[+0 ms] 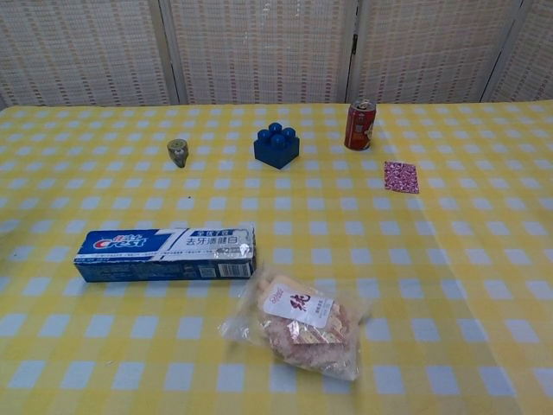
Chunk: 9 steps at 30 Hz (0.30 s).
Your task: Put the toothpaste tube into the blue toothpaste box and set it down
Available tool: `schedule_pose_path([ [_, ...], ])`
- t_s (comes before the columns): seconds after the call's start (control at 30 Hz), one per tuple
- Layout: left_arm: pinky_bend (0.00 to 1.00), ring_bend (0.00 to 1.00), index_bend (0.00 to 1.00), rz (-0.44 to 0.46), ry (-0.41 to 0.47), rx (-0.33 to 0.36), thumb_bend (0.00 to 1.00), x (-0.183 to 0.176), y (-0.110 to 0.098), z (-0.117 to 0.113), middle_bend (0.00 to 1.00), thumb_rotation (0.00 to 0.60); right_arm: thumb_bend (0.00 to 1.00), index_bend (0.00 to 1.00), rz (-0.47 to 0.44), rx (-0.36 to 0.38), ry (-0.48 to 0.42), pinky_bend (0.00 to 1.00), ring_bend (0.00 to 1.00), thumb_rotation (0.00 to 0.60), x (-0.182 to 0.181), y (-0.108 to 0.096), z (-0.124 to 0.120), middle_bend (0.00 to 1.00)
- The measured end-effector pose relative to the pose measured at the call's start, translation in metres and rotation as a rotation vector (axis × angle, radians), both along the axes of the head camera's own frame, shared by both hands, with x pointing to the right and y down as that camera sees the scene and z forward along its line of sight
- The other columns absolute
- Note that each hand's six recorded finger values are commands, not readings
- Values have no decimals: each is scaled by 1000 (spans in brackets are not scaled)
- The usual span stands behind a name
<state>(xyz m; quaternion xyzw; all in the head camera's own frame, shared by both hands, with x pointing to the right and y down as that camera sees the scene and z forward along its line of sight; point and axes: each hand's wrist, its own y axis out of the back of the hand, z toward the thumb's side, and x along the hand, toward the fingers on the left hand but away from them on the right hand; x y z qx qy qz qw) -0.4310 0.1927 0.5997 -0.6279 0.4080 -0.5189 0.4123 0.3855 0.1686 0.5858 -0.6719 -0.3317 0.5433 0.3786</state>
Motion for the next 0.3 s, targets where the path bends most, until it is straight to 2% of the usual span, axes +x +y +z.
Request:
schedule_pose_path([
  [0.07,0,0,142,-37,-64,12,125,-13,9,-7,83,600,394,0,8,5,35,0,0,600,8,18,4,0],
  [0.13,0,0,144,-57,-112,17,123,-18,16,-13,83,600,393,0,3,-3,59,0,0,600,12,28,6,0],
  [0.3,0,0,146,-34,-122,-36,122,-9,25,-14,82,600,393,0,-11,31,74,0,0,600,10,36,0,0],
])
